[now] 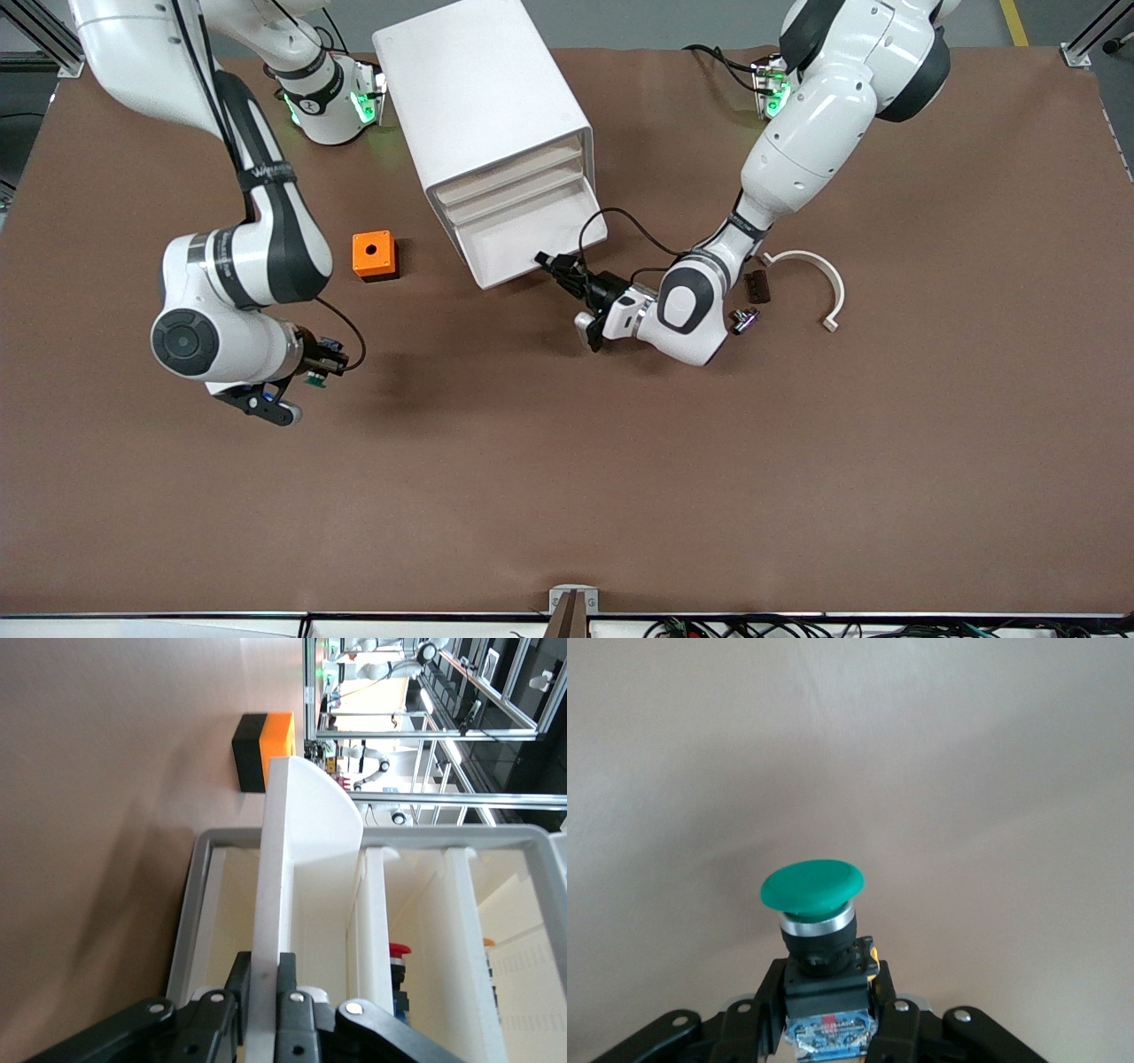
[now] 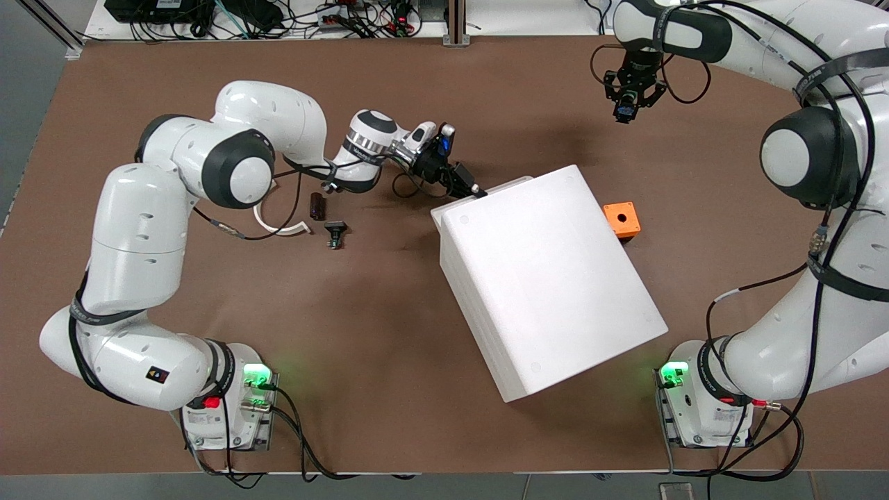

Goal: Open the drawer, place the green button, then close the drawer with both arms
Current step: 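Carry the green button into the open drawer and release it with the right gripper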

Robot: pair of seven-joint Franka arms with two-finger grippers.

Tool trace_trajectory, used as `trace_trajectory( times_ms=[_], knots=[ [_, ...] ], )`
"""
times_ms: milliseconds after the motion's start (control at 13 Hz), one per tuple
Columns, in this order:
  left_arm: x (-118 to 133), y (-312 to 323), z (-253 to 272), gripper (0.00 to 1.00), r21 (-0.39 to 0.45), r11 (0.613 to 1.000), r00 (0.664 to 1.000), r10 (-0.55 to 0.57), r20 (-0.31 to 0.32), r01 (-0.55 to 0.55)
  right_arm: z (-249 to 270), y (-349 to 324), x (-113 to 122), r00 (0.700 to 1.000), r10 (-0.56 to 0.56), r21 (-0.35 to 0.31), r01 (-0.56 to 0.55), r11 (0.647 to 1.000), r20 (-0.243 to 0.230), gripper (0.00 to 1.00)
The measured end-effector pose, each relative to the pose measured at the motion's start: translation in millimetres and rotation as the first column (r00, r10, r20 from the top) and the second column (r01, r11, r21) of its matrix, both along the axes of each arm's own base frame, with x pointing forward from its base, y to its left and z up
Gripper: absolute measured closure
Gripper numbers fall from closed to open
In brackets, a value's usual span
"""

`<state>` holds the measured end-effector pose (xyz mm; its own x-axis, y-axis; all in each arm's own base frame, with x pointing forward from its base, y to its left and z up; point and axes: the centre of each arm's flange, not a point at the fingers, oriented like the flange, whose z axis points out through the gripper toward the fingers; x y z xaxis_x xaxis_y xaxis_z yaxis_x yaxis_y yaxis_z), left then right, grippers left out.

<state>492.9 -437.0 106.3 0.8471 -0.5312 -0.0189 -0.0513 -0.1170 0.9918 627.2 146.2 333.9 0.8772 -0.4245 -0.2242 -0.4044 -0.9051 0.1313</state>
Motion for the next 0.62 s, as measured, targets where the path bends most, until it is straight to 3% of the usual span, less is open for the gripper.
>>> trace_trajectory(
  times_ms=[231,615],
  knots=[
    [21.3,17.1,4.8,0.85,0.016,1.000,1.000,0.024,0.010,-0.024,25.8,62.9,-27.2,0.994,-0.110,-0.059,0.110,0.992,-0.005,0.58],
    [34.7,31.1,7.2,0.85,0.047,0.998,1.000,0.028,0.004,-0.028,27.1,183.6,-85.7,0.964,-0.262,-0.148,0.264,0.953,0.038,0.58]
  ],
)
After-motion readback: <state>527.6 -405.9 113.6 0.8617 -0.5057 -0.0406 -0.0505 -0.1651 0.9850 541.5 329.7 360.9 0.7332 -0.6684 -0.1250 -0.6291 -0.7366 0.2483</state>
